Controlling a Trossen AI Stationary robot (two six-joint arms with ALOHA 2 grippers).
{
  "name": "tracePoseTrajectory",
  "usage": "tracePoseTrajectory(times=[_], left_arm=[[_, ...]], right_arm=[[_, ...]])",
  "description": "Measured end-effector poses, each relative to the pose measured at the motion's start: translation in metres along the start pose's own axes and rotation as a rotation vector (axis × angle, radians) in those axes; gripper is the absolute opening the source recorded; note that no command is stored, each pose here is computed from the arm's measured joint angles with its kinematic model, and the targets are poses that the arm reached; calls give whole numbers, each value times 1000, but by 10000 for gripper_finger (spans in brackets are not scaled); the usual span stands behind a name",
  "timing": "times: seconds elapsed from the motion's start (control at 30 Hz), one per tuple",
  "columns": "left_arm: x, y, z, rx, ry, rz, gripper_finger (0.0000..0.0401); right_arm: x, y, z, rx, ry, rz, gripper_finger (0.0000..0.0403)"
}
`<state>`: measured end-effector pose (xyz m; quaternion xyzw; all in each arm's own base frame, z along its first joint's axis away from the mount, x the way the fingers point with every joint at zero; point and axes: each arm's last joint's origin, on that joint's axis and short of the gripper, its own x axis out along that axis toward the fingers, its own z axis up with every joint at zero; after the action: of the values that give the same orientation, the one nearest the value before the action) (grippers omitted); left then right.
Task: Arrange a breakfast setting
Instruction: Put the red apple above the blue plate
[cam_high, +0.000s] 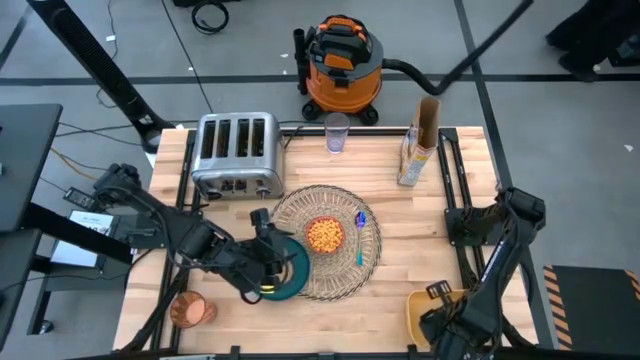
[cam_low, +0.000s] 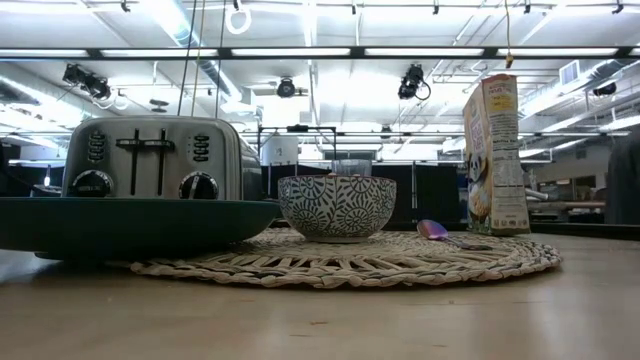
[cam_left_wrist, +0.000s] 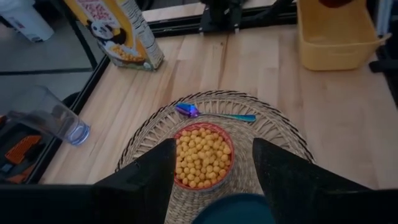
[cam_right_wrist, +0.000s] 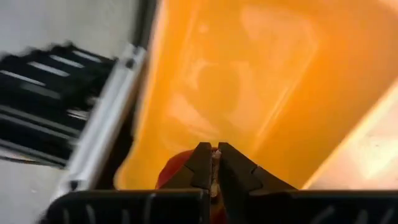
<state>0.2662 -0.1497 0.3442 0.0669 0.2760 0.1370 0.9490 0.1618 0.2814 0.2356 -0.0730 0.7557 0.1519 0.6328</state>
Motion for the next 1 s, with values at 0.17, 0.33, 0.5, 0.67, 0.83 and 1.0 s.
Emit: tracePoseTrajectory(times=[0.17,0.33,0.5,0.67,0.83,1.0], left_arm=[[-11,7,4,-13,-28,-17,219],[-26,19,9,-17,-65,-30,219],[-46,33,14,-35,-112,-62,219],[-68,43,15,-50,-157,-105,219],[-86,59,18,-65,-204,-128,219],[-97,72,19,-101,-235,-138,219]], right_arm=[[-47,-2,14,91,-125,18,19],[-84,-23,35,275,-344,-41,19],[-104,-58,62,388,-556,-133,19],[-111,-99,95,386,-749,-220,19],[-113,-150,124,387,-916,-294,19],[-112,-211,145,427,-1067,-334,19]])
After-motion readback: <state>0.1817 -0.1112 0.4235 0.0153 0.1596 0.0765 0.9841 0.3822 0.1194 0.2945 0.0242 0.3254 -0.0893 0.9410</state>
